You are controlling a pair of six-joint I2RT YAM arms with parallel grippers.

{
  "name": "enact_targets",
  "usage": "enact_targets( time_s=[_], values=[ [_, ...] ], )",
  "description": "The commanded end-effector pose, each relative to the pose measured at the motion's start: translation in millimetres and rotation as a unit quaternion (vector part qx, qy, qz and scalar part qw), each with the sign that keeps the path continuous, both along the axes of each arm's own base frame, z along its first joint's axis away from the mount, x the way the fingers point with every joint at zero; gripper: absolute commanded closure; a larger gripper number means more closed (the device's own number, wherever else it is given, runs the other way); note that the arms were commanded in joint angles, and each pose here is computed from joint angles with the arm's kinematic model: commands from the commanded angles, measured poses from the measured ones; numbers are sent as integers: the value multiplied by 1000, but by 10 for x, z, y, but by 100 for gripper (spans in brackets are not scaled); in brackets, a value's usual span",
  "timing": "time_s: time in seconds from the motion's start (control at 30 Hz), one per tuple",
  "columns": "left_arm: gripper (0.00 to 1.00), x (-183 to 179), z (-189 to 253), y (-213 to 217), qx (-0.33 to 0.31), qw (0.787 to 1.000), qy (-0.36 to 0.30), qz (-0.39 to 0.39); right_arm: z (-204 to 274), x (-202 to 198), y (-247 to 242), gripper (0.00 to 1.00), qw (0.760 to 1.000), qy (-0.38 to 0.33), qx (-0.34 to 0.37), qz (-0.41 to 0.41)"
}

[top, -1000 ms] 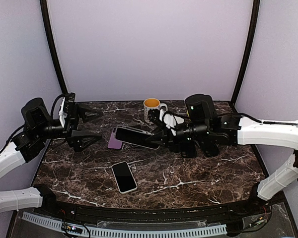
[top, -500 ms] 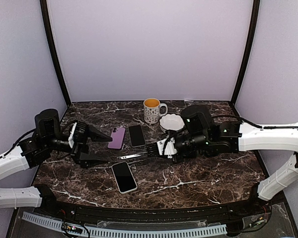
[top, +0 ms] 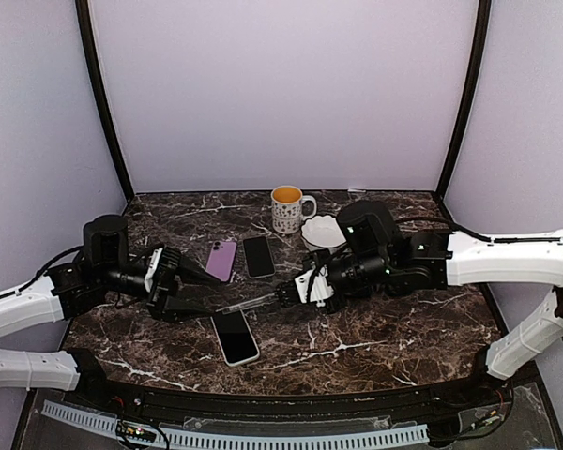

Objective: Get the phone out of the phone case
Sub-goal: Remove the top left corner of the phone case.

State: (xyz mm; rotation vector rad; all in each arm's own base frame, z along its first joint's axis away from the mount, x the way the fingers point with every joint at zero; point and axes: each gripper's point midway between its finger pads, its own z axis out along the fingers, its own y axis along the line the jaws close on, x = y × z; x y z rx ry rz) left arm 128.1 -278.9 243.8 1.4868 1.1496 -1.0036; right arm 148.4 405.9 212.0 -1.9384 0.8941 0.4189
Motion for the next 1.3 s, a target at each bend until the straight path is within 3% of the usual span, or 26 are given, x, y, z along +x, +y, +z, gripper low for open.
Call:
enact_targets(
  time_s=[0.0,0.2,1.27],
  values=[
    [44,-74,-70,-9,1,1000,-18,-14,426,-9,191,100,997,-26,66,21],
    [46,-130,-133,-35,9,1000,-20,-23,432,-1,236,100,998,-20,61,24],
    [77,-87,-197,-126,23,999,-26,-17,471,-69,334,100,997,-33,67,33]
  ],
)
